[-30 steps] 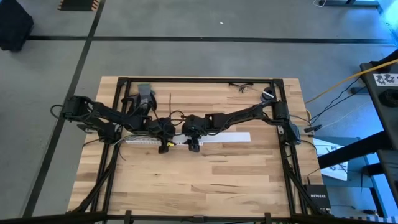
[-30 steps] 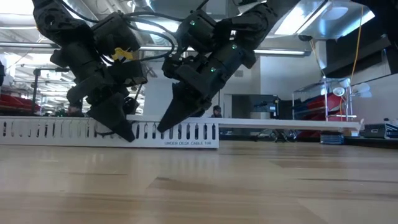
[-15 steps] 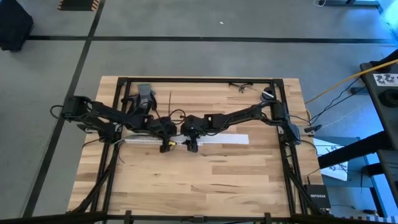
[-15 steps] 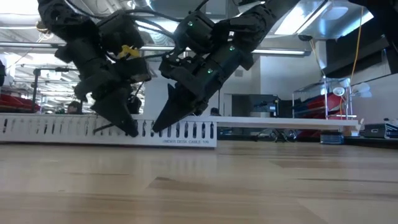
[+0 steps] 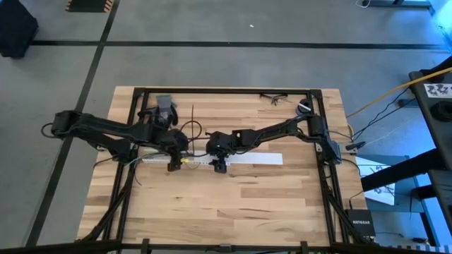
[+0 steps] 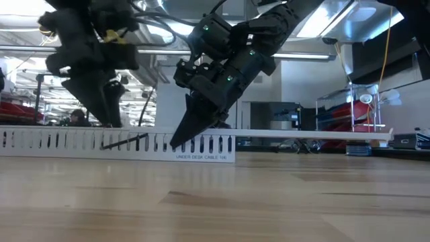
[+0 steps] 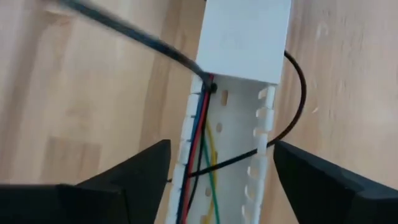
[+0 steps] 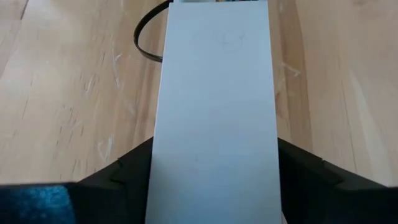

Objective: Ziptie cables
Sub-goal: Close the white cable duct with the lid

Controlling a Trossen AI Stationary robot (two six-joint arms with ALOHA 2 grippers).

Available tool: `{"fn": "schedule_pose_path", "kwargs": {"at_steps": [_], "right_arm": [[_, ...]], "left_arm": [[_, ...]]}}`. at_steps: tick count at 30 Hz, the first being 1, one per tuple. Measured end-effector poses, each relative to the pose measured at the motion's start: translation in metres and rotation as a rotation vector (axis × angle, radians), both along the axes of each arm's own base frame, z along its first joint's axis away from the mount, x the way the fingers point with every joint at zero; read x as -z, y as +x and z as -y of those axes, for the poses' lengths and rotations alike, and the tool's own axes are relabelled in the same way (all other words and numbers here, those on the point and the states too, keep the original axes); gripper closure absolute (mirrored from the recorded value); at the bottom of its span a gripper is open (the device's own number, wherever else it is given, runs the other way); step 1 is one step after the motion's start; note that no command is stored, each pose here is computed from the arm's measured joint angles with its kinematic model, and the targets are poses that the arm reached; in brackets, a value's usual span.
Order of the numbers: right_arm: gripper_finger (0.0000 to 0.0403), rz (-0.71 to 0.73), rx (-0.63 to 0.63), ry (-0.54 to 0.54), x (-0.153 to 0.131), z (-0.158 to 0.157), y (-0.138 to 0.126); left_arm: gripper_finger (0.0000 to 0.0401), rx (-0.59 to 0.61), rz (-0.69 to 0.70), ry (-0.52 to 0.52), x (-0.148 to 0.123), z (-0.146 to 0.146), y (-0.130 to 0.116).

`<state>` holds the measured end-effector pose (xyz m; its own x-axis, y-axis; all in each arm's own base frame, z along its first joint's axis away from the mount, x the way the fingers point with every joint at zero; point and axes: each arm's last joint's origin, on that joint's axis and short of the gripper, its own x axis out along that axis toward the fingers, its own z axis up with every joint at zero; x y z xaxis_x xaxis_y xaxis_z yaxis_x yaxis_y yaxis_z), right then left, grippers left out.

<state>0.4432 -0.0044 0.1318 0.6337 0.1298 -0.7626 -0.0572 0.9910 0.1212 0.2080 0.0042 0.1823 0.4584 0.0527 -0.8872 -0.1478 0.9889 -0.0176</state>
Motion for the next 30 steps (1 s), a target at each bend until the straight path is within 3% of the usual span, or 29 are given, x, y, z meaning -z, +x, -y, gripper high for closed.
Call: {"fn": "schedule_pose_path", "kwargs": {"at_steps": [5,16,21,25,30], "right_arm": [[0.0142,0.0,-0.001,0.0,0.0,0.0,0.0],[0.0142,-0.012,-0.016,-0.012,0.001,0.0,-0.001],[0.0144,-0.015,-0.019,-0.014,0.001,0.0,-0.002],[0.017,-0.015,-0.019,-0.013,0.001,0.0,-0.002],[0.019,0.004,-0.033,0.006,0.001,0.0,-0.001]], "left_arm": [[0.0123,0.044,0.049,0.06,0.006,0.002,-0.006],[0.0126,0.056,0.2,0.005,0.047,0.004,-0.016],[0.0168,0.035,0.284,-0.011,0.056,0.004,-0.02],[0.0206,0.027,0.306,-0.019,0.059,0.004,-0.022],[0.0228,0.024,0.314,-0.022,0.059,0.004,-0.021]]}}
